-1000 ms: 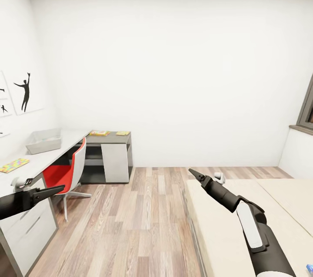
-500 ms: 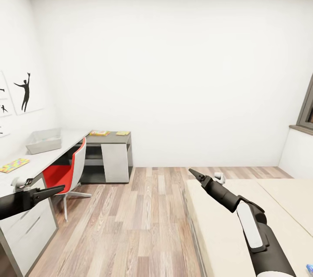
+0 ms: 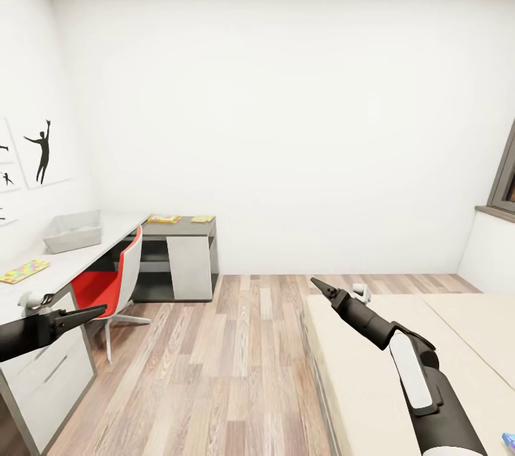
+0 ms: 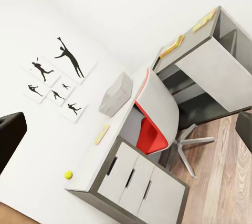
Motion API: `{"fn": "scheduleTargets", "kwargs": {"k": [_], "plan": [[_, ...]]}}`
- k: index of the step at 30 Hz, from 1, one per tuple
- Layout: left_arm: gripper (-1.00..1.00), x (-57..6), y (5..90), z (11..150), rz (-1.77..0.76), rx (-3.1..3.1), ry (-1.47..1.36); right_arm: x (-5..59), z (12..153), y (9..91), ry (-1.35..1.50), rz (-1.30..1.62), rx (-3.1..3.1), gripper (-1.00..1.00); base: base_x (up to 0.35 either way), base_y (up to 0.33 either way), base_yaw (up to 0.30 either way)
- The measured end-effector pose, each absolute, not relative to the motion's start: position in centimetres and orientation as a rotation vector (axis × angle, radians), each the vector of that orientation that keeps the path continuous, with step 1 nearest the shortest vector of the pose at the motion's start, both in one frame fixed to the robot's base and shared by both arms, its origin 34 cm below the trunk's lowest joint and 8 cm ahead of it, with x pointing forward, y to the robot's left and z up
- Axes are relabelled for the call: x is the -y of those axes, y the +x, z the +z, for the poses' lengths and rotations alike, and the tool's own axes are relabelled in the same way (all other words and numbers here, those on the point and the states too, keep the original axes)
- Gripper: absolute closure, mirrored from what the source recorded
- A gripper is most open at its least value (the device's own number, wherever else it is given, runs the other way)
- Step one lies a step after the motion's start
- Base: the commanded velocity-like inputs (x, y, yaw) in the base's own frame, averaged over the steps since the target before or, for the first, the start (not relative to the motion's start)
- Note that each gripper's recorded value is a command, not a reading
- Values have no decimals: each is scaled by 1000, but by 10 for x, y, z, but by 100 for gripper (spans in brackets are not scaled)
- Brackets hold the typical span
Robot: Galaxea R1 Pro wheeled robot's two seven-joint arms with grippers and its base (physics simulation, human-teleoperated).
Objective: Put all the toys in the child's room - the three board games (two on the bed and one on the table), the two jigsaw puzzles on the table, and the tennis ball on the table - inside the toy box on the table in the child's room.
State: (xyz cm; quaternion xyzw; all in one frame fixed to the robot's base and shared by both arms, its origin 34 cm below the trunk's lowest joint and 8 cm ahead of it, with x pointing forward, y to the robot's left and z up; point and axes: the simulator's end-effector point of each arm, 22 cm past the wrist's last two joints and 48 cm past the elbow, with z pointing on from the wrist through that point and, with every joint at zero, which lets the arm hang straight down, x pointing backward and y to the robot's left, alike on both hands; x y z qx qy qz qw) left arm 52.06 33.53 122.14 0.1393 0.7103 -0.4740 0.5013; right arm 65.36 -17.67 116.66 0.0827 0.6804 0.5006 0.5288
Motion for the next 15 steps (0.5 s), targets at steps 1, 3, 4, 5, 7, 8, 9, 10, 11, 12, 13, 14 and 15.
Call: {"fn": "scheduleTargets", "kwargs": {"k": [1, 3, 4, 5, 7, 8, 9, 10, 11, 12, 13, 14, 15], "plan": [[-100, -335, 521, 1221, -1146, -1717, 337, 177, 1167, 654, 197, 1196, -1625, -100, -2, 0, 0], [-100, -335, 521, 1221, -1146, -1717, 337, 177, 1167, 654, 197, 1196, -1625, -100, -1, -55, 0], [-100, -335, 521, 1221, -1146, -1717, 337, 177, 1167, 654, 197, 1196, -1625, -100, -1, -112, 0], [-100, -335, 521, 1221, -1146, -1717, 337, 177, 1167, 654, 197, 1196, -1625, -100, -1, -149, 0], [-100, -335, 521, 1221, -1146, -1717, 336, 177, 1167, 654, 197, 1196, -1625, -100, 0, -212, 0], [-100, -335, 521, 1221, -1146, -1717, 337, 177, 1167, 654, 197, 1195, -1625, -100, 0, -249, 0], [-100, -335, 521, 1221, -1146, -1717, 337, 177, 1167, 654, 197, 1195, -1625, -100, 0, -258, 0], [-100, -335, 521, 1221, -1147, -1717, 337, 177, 1167, 654, 197, 1195, -1625, -100, 0, -272, 0], [-100, -335, 521, 1221, -1147, -1717, 337, 177, 1167, 654, 197, 1195, -1626, -100, 0, -277, 0], [-100, -335, 521, 1221, -1147, -1717, 337, 177, 1167, 654, 197, 1196, -1626, -100, 0, -281, 0], [-100, -335, 521, 1221, -1147, -1717, 337, 177, 1167, 654, 197, 1195, -1626, -100, 0, -284, 0], [-100, -335, 521, 1221, -1147, -1718, 337, 177, 1167, 654, 197, 1195, -1625, -100, 0, -287, 0], [-100, -335, 521, 1221, -1147, -1718, 337, 177, 1167, 654, 197, 1195, -1625, -100, 0, -290, 0]]}}
